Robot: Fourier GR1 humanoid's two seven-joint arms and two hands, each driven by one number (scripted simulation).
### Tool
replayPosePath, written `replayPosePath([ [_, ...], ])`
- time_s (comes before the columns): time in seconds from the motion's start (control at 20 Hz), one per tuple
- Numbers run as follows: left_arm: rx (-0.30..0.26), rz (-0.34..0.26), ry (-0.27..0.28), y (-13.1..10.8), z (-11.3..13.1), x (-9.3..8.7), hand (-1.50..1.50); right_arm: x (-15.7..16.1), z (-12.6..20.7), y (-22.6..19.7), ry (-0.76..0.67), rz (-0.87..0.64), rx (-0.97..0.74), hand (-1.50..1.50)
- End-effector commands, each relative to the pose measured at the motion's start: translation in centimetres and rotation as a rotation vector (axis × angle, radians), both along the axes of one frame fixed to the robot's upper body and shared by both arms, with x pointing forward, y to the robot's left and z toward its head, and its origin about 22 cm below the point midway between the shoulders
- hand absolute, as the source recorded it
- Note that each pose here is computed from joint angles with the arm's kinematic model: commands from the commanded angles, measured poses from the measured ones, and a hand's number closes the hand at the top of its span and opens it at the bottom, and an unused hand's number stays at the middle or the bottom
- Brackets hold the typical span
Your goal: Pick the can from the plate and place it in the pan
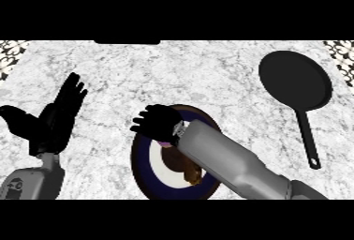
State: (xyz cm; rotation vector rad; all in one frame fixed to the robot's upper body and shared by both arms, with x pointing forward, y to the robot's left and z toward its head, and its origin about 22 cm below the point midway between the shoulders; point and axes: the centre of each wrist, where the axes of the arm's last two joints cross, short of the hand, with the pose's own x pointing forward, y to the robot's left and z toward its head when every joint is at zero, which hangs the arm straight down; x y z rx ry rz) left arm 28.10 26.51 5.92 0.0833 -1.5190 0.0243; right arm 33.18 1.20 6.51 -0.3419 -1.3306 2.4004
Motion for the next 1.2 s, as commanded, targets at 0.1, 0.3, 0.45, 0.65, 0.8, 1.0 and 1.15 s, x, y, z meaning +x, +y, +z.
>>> replayPosePath([
  [0.1, 0.0, -0.015, 0.007, 0.0, -1.6, 0.9, 0.0, -0.5, -1.2, 0.5, 0.034, 0.092, 0.02, 1.5],
  [0.3, 0.005, -0.005, 0.0, 0.6, 0.5, 0.4, 0.0, 1.7, -1.9, -0.7, 0.026, 0.098, 0.031, 1.5],
  [0.45, -0.013, -0.028, -0.014, 0.2, 0.6, 0.8, 0.0, 0.3, -3.4, -0.8, 0.039, 0.1, 0.066, 1.5],
  [0.65, -0.001, 0.005, -0.002, 0.2, 1.1, 0.8, 0.0, -0.1, -2.2, -0.1, 0.075, 0.112, 0.109, 1.5],
  [0.8, 0.003, 0.043, 0.0, 1.1, -0.3, -0.1, 0.0, 3.9, -2.8, -4.9, 0.099, -0.451, 0.148, 1.5],
  [1.0, -0.002, 0.067, 0.005, 1.9, -0.3, -0.7, 0.0, 6.7, -3.8, -12.1, 0.094, -1.001, 0.231, 1.5],
  [1.15, 0.006, 0.061, 0.008, 2.1, -0.6, -0.6, 0.0, 7.5, -1.6, -10.4, -0.061, -1.187, 0.328, 1.5],
])
